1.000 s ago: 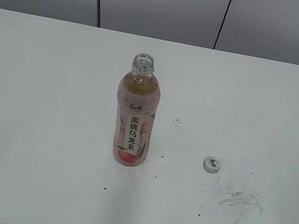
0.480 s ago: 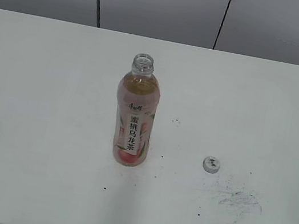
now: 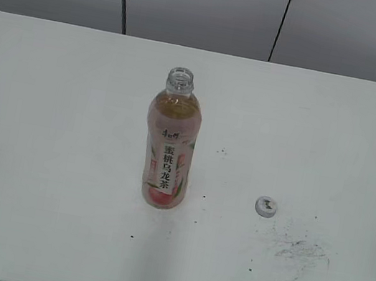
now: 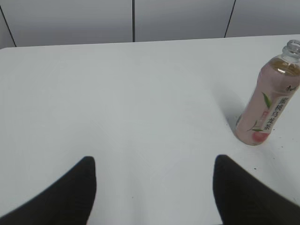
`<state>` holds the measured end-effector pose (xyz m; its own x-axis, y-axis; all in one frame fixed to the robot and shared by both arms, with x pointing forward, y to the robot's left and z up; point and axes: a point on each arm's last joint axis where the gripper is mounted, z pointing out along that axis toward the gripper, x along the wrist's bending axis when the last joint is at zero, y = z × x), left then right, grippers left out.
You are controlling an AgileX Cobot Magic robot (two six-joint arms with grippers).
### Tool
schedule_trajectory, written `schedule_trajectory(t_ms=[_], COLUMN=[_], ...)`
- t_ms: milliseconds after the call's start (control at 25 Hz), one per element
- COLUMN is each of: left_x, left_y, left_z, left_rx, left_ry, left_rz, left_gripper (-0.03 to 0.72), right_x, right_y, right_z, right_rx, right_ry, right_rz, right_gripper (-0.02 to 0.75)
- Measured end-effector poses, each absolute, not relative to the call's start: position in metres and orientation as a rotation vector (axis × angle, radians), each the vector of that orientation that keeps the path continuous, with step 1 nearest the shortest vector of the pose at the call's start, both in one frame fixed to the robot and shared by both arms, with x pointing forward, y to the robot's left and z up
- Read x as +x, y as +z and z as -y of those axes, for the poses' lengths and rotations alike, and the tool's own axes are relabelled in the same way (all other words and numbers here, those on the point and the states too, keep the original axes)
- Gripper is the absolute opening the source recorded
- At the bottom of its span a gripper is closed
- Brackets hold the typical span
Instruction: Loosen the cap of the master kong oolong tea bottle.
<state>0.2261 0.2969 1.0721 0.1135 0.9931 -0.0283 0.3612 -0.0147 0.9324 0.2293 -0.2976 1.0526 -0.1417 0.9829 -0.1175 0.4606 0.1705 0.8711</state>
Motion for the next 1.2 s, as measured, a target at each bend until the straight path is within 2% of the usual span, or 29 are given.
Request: schedule_trajectory(t_ms=[1200], left_x=[0.2261], left_y=[1.0721], left_z=[-0.2969], left_rx=[1.522], left_ry=[0.918], left_rz=[-1.385], left_gripper=[0.437], right_x=[0.2293], right_y=[1.0526], right_z=[0.2976], right_rx=[1.383], right_ry=[0.901], right_rz=[-1.715], right_gripper=[0.504])
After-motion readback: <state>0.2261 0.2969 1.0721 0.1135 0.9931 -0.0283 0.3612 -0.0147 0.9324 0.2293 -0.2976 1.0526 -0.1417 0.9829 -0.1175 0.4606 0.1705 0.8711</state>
